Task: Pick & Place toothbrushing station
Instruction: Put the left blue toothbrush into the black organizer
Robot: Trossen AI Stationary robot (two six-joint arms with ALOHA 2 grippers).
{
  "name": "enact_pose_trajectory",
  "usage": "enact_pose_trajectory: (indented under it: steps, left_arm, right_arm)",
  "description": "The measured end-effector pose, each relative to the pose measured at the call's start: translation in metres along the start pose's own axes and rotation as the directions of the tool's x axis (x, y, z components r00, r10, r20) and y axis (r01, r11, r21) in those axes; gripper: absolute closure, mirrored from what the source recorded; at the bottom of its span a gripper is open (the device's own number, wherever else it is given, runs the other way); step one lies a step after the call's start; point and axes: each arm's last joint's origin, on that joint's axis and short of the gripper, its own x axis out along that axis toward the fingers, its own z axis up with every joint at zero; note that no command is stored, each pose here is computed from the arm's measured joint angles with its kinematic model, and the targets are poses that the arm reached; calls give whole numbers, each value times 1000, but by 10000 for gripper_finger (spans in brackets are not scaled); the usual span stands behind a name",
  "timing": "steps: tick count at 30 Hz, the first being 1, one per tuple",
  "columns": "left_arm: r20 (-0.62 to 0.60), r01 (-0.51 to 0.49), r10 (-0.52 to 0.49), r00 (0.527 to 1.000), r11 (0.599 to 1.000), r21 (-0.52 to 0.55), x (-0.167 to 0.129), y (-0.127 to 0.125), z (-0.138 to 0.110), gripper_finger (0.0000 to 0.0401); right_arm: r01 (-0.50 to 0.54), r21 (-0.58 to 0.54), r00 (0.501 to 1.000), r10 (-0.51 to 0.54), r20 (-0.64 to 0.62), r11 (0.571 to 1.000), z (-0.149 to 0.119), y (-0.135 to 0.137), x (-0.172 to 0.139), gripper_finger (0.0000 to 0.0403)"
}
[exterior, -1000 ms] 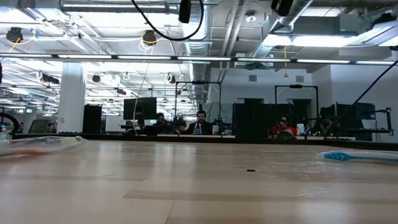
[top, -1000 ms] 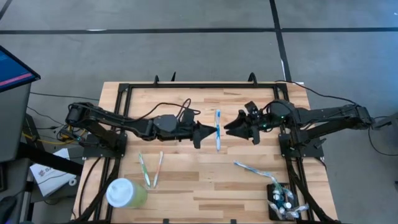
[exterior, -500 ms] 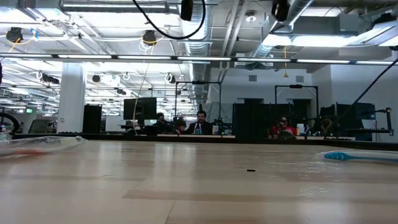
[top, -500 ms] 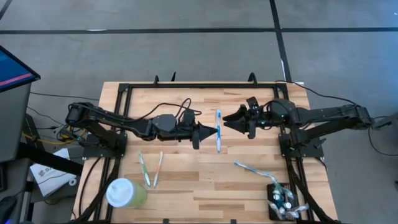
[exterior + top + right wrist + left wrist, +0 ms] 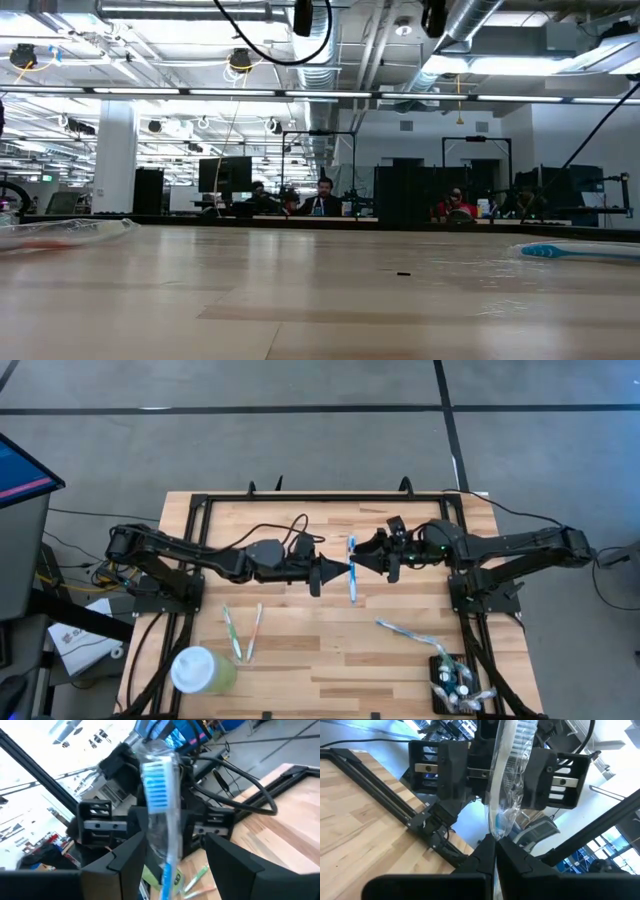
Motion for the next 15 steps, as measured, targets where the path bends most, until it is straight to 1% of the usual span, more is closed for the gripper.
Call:
enact_pose_trajectory:
  steps: [7, 15]
  left_arm:
    - [-5, 3, -3, 1000, 1000, 0, 1, 2, 2, 401]
    - [-21, 17, -17, 1000, 1000, -4, 2, 7, 7, 401]
  right_arm:
    - [-12, 2, 1000, 12, 14, 1000, 1, 1, 0, 216]
    - [-10, 2, 1000, 10, 12, 1000, 1, 1, 0, 253]
